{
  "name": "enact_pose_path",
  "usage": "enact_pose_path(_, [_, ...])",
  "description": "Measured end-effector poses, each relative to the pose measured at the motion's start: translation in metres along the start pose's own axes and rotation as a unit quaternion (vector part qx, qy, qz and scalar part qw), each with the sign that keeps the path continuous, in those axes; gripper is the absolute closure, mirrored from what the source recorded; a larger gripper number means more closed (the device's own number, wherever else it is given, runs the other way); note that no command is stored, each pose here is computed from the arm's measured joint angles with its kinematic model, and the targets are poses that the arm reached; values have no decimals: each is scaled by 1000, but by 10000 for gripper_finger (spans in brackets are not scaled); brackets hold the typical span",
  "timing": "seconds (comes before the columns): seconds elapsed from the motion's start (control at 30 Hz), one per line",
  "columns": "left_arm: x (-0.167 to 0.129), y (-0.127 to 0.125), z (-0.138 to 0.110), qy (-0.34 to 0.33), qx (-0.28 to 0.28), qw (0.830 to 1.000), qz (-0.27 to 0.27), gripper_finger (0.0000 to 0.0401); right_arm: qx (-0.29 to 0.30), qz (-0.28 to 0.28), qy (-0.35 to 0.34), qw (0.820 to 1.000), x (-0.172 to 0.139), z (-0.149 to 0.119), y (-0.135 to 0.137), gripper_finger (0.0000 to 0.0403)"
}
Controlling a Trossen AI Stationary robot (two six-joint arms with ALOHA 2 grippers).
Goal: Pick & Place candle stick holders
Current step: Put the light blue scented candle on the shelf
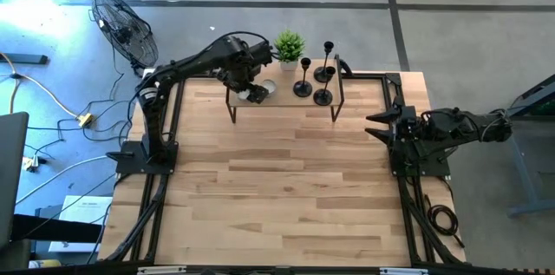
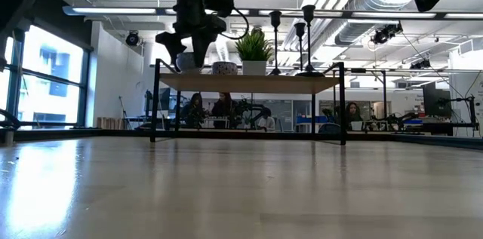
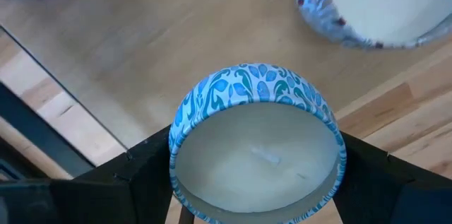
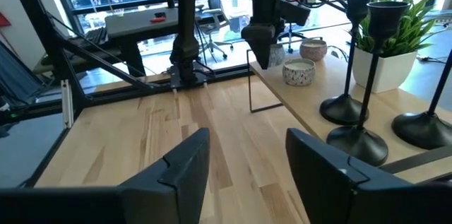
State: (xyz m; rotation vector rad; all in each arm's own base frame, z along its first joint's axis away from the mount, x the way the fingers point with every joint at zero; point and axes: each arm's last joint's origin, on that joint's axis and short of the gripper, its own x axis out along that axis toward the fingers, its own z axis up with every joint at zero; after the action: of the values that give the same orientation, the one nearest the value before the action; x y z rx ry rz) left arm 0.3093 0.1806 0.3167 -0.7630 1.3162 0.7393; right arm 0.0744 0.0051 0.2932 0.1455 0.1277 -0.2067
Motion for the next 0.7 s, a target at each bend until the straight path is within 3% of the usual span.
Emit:
enact_pose_path(0.33, [0, 0, 1, -4, 3, 1000, 3, 114, -3, 0, 0, 1000, 0, 0, 0, 231])
enact_pose_path(0.53, [0, 1, 1, -10, 1, 1000, 13, 55, 1, 2, 0, 1000, 0, 0, 0, 231])
enact_pose_path(0.7, [0, 0, 4, -31, 1, 999, 20, 58, 3, 2, 0, 1000, 0, 0, 0, 232])
